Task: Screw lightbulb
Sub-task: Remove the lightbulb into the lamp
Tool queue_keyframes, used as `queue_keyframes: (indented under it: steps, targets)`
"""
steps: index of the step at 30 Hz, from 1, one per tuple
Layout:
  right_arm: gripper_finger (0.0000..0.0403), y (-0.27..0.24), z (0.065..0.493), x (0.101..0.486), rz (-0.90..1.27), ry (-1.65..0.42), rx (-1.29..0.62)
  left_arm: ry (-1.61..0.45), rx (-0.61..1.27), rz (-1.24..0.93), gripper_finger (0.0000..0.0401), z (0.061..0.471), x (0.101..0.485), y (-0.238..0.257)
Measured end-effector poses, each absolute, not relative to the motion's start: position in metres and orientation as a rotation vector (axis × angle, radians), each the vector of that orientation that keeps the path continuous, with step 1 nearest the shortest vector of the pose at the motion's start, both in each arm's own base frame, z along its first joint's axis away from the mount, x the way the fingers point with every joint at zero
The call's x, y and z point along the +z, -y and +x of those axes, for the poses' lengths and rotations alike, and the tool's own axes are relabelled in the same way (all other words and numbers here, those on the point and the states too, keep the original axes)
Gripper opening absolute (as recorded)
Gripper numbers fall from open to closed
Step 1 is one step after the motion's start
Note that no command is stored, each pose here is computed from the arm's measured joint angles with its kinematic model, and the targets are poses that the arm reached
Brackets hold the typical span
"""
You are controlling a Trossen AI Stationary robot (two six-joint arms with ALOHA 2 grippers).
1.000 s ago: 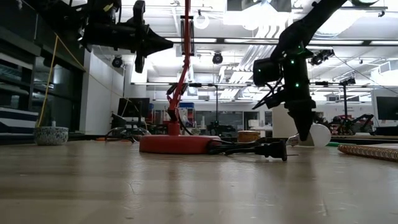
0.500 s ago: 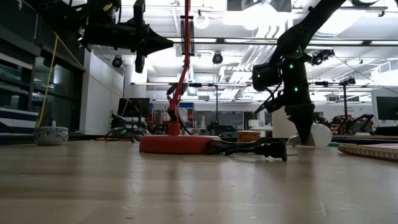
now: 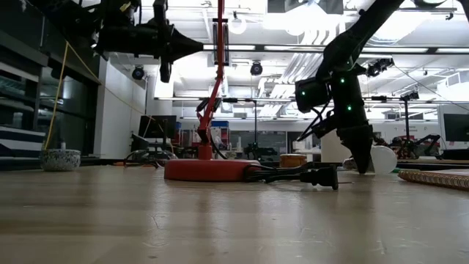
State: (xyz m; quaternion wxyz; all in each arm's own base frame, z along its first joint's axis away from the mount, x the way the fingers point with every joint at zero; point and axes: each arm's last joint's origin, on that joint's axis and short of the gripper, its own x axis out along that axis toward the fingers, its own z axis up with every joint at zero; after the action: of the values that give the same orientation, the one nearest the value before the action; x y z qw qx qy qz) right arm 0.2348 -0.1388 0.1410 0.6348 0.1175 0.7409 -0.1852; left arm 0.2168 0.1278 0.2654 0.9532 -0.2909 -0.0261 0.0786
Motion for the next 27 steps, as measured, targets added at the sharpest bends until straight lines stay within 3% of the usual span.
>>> queue_keyframes:
  steps: [6,18,27]
  targets:
    - [0.0161,0.13,0.24,0.141,0.264,-1.688,-0.401,0.067,0.096,-0.656,0.0,0.202,0.252,-0.122]
    - [0.0154,0.124,0.246,0.141,0.24,-1.663,-0.34,0.412,0.129,-0.802,0.0,0.146,0.187,-0.05]
    - [0.0156,0.124,0.249,0.141,0.305,-1.611,-0.349,0.335,0.097,-0.687,0.0,0.153,0.183,-0.007]
